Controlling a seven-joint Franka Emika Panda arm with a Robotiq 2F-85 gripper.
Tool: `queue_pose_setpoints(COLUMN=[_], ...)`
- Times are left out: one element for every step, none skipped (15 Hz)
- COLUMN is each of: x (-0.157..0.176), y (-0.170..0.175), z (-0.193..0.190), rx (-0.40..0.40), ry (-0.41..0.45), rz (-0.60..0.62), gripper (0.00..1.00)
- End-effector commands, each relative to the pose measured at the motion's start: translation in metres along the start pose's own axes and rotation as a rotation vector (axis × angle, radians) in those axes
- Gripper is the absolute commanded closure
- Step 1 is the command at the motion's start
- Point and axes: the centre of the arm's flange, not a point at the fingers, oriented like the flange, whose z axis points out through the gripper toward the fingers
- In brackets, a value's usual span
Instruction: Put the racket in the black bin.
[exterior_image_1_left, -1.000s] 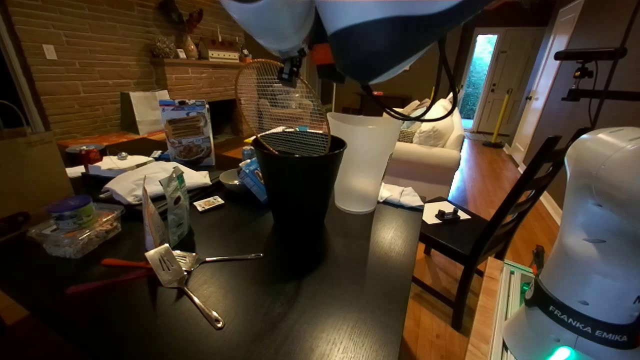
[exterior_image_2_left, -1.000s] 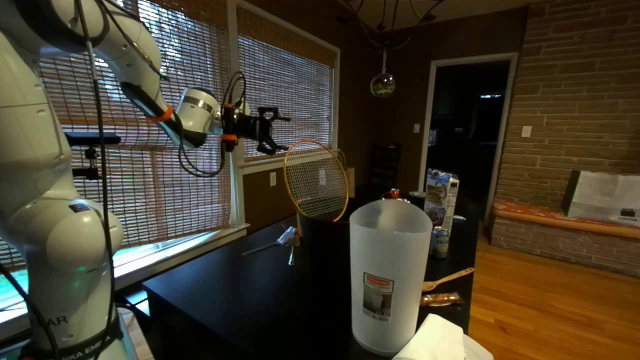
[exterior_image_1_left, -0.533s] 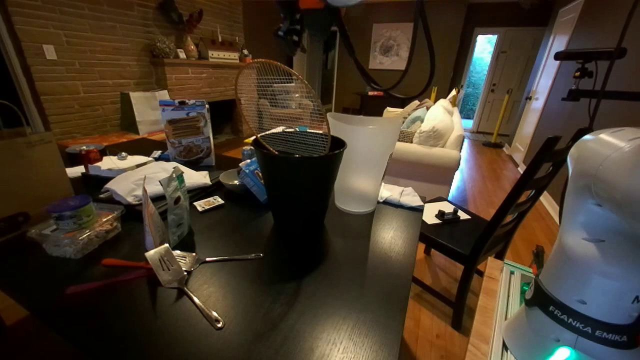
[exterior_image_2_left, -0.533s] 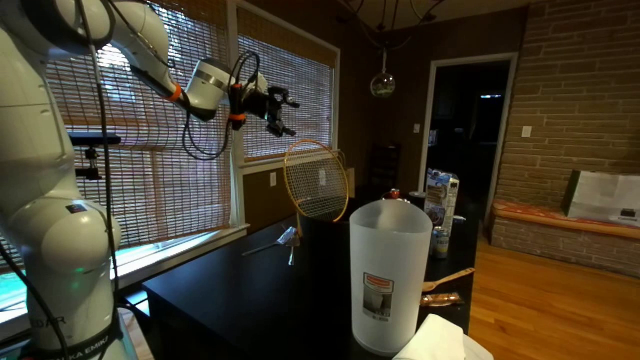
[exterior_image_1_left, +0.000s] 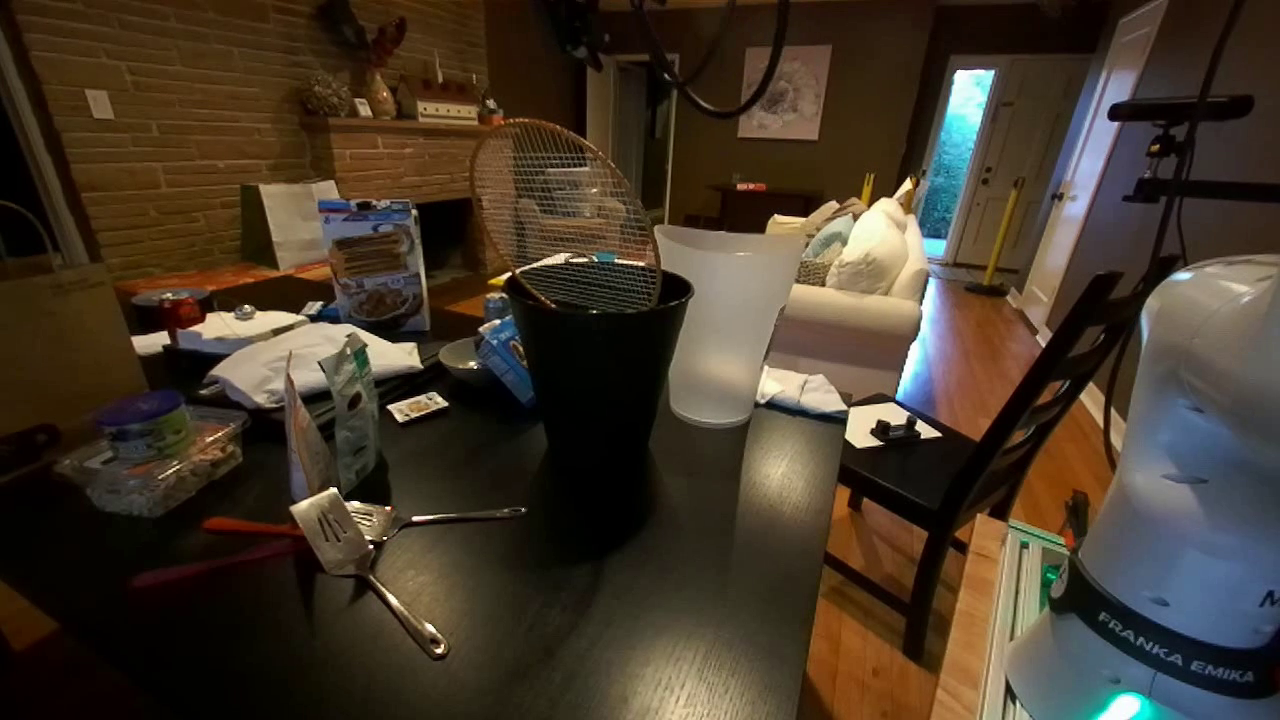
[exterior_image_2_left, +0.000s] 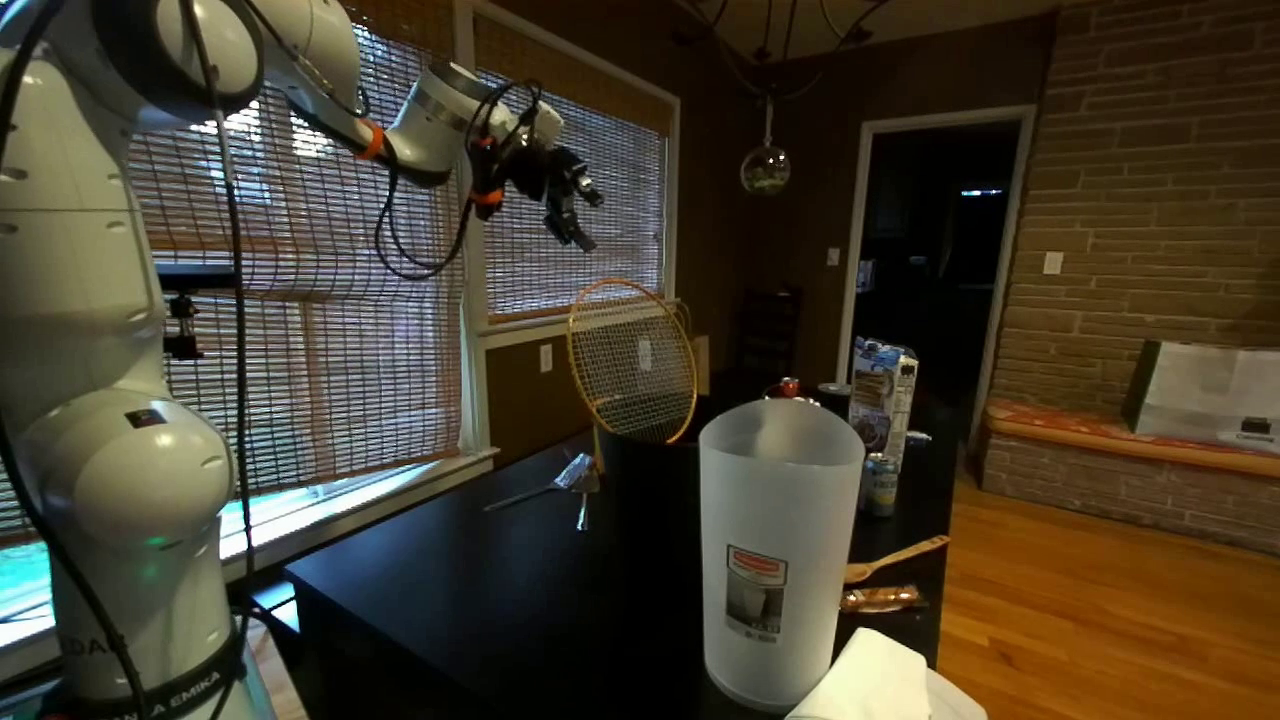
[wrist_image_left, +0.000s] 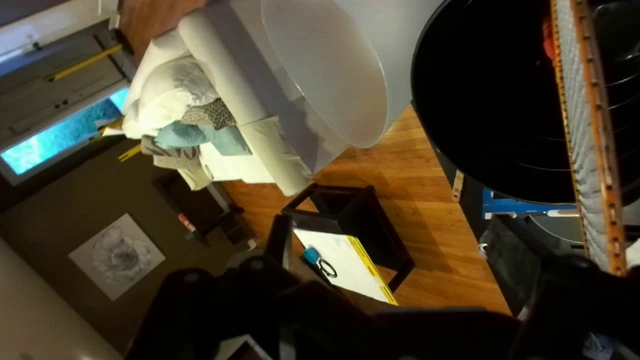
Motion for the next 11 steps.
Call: queue_pose_setpoints(x=[0.0203, 0.0212, 0.0221, 0.0221, 0.0212, 0.014, 0.015, 0.0158, 0.0163, 0.0164, 0.0163], y=[-0.0012, -0.0013, -0.0019, -0.0034, -0.0055, -0.0033, -0.0044, -0.0051, -0.0053, -0.0055, -0.0055], z=[-0.0083, -0.0102, -0.0112, -0.0113, -0.0104, -0.0078, -0.0081, -0.0081, -0.0082, -0.0081, -0.0081], rx=[0.098, 0.115, 0.133, 0.146, 0.16, 0.119, 0.124, 0.126, 0.126, 0.126, 0.126], ry=[-0.113, -0.13, -0.142, -0.147, -0.123, -0.108, -0.109, -0.11, -0.11, -0.111, -0.111], rz=[0.114, 0.132, 0.15, 0.165, 0.179, 0.137, 0.148, 0.153, 0.155, 0.156, 0.157], gripper=[0.0, 0.0, 0.0, 0.0, 0.0, 0.0, 0.0, 0.0, 0.0, 0.0, 0.0])
